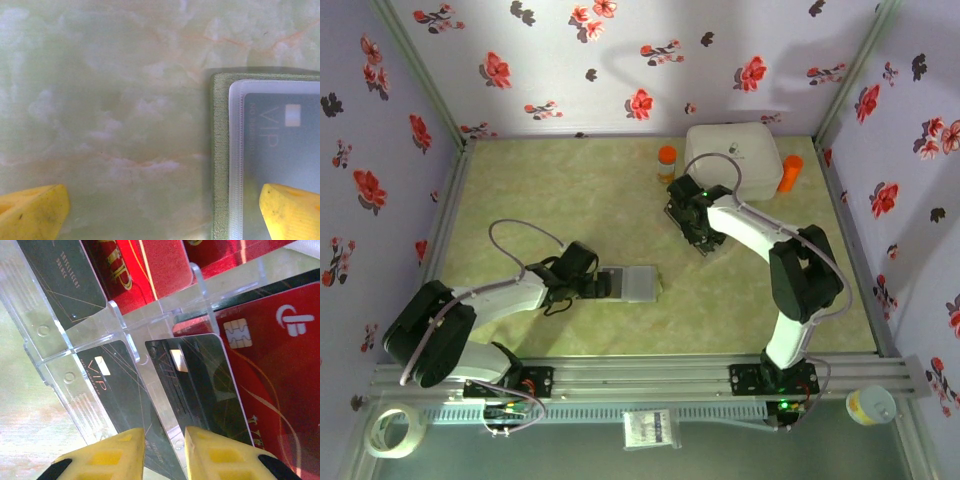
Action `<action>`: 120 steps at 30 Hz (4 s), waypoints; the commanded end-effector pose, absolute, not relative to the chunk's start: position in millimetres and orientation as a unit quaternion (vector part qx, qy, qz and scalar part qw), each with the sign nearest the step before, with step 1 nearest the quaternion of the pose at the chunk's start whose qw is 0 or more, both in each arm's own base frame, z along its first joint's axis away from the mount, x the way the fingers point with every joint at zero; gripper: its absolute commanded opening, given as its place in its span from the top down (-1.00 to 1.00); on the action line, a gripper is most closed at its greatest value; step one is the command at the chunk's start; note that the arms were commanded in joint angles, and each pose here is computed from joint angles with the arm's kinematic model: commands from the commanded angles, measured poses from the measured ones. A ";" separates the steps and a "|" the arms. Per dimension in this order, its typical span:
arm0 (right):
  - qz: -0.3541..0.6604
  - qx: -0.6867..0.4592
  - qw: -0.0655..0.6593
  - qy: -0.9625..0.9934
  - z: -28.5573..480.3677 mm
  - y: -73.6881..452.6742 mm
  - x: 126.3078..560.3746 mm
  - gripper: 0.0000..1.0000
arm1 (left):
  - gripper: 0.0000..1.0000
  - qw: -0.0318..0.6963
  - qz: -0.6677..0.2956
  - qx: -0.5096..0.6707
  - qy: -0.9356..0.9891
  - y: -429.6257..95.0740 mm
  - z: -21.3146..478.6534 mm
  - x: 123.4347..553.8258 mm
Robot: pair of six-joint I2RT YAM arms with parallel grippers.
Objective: Put the credit cards into the card holder
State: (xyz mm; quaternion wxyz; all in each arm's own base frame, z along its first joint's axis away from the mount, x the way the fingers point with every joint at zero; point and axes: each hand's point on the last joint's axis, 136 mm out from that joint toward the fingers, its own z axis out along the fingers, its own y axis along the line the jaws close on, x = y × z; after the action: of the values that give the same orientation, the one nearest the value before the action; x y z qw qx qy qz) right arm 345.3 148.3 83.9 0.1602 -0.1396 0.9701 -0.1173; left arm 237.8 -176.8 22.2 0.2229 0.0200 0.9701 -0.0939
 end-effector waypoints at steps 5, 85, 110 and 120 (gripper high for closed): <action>-0.098 -0.147 0.149 0.973 76.6 154.9 346.2 0.58 | -0.99 0.192 -0.076 0.024 0.978 -170.7 3.6 226.7; 0.477 0.070 0.281 0.830 77.7 313.1 240.9 1.00 | -1.00 0.179 -0.030 0.008 0.983 -153.5 0.1 216.2; 0.482 0.087 0.263 0.832 58.3 312.2 233.8 1.00 | -1.00 0.181 -0.032 0.009 0.983 -155.0 0.8 217.2; 0.510 0.107 0.247 0.817 49.8 315.1 231.5 1.00 | -1.00 0.182 -0.033 0.011 0.983 -155.8 1.8 217.1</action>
State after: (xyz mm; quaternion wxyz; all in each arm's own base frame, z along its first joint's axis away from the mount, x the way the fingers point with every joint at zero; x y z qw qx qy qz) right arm 236.0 312.6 48.5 0.2541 0.1020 0.8257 0.4932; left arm 237.0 -176.1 21.9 0.2262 0.0139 0.9707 -0.0801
